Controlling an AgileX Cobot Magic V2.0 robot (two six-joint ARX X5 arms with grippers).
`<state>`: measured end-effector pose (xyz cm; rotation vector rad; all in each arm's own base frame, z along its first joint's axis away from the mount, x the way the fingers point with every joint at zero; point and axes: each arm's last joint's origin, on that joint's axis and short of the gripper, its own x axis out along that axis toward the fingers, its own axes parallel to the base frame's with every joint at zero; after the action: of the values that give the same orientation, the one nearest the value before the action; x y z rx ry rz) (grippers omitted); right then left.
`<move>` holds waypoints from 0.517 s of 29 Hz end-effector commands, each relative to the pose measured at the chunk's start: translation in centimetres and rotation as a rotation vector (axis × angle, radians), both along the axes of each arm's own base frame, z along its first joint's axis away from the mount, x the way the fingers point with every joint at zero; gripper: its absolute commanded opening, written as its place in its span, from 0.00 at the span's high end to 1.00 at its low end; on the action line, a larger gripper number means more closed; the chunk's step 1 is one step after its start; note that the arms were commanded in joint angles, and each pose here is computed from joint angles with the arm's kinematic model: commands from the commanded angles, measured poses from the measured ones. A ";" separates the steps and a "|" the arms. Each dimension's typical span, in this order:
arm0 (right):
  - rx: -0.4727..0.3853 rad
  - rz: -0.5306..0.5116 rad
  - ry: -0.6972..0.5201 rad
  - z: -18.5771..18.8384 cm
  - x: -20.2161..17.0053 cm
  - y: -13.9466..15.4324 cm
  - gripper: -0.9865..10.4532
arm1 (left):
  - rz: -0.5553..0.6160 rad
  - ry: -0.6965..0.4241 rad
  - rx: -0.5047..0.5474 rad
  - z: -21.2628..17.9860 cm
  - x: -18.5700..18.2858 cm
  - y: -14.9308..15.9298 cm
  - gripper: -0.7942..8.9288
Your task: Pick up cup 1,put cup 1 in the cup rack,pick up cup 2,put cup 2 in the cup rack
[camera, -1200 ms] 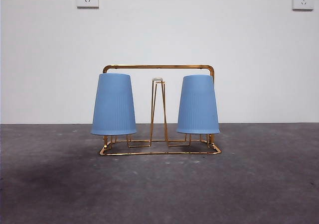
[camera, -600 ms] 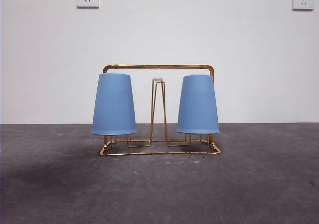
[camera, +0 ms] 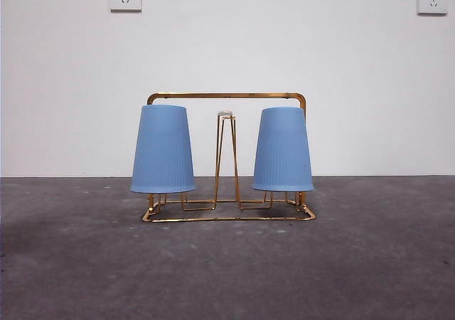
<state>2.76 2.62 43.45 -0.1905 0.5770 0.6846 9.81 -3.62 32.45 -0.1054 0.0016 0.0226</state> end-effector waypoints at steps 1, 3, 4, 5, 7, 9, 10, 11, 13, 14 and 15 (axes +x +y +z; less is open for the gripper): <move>-0.018 -0.006 0.024 -0.3 -0.1 -0.1 0.91 | -0.186 -0.193 0.173 -2.1 0.0 0.3 0.92; -0.018 -0.006 0.024 -0.3 -0.1 -0.1 0.91 | -0.244 -0.248 0.230 -3.7 -0.1 0.6 0.92; -0.018 -0.006 0.024 -0.3 -0.1 -0.1 0.91 | -0.266 -0.251 0.256 -4.5 -0.2 0.7 0.92; -0.018 -0.006 0.024 -0.3 -0.1 -0.1 0.91 | -0.286 -0.242 0.273 -5.4 -0.2 0.9 0.92; -0.018 -0.006 0.024 -0.3 -0.1 -0.1 0.91 | -0.298 -0.212 0.283 -6.9 -0.1 1.2 0.92; -0.018 -0.006 0.024 -0.3 -0.1 -0.1 0.91 | -0.274 -0.164 0.285 -8.2 0.0 1.5 0.92; -0.018 -0.006 0.024 -0.3 -0.1 -0.1 0.91 | -0.259 -0.137 0.285 -8.8 0.1 1.7 0.92; -0.018 -0.006 0.024 -0.3 -0.1 -0.1 0.91 | -0.245 -0.115 0.286 -9.4 0.1 1.9 0.92; -0.018 -0.006 0.024 -0.3 -0.1 -0.1 0.91 | -0.224 -0.079 0.287 -10.3 0.2 2.1 0.92; -0.018 -0.006 0.024 -0.3 -0.1 -0.1 0.91 | -0.213 -0.060 0.288 -10.7 0.2 2.3 0.92; -0.018 -0.006 0.024 -0.3 -0.1 -0.1 0.91 | -0.205 -0.050 0.288 -11.1 0.1 2.4 0.92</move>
<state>2.76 2.62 43.44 -0.1907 0.5773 0.6841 9.97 -1.31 21.64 0.1650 -0.0369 -0.1878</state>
